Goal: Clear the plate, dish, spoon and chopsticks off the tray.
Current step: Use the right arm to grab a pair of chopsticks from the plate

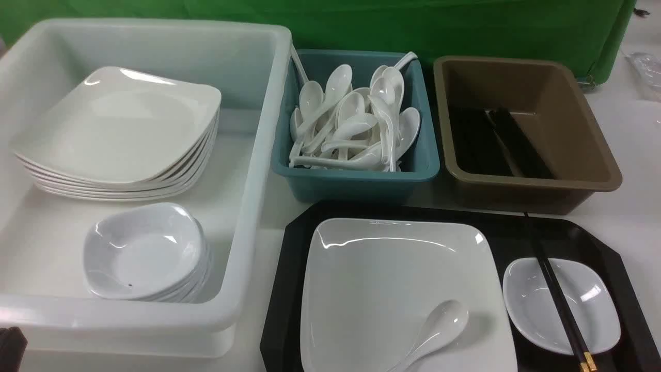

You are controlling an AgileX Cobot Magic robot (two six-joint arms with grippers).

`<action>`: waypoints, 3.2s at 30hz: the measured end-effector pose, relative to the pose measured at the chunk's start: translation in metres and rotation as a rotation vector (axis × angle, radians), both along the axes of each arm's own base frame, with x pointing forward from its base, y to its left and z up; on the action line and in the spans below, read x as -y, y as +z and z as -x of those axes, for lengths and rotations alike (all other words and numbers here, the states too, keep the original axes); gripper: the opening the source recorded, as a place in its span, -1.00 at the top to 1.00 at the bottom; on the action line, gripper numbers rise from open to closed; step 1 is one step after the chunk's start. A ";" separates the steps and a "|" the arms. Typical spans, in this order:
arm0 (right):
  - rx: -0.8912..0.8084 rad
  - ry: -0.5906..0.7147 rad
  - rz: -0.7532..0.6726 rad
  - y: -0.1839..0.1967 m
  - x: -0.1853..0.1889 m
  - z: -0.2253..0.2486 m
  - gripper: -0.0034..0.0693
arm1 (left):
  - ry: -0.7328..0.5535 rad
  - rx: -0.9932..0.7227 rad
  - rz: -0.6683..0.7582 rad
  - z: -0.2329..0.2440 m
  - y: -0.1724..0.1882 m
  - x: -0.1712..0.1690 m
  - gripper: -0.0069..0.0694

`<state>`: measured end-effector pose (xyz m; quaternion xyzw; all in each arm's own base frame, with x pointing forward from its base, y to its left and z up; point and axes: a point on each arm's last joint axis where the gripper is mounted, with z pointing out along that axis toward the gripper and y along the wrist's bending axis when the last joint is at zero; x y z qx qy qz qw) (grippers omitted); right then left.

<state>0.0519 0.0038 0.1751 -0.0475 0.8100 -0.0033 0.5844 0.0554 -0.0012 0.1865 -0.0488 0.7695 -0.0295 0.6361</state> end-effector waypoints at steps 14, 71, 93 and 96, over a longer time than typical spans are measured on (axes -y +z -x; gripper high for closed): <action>0.000 0.000 0.000 0.000 0.000 0.000 0.24 | 0.000 0.000 0.000 0.000 0.000 0.000 0.78; 0.198 -0.125 -0.606 0.021 0.000 -0.004 0.24 | -0.871 -0.218 -0.116 -0.076 0.134 0.109 0.78; -0.936 0.175 0.020 0.074 -0.041 -0.159 0.22 | -0.902 -0.225 -0.121 -0.069 0.135 0.108 0.78; -1.034 0.171 0.034 0.053 -0.045 -0.186 0.02 | -0.902 -0.185 -0.124 -0.063 0.141 0.104 0.78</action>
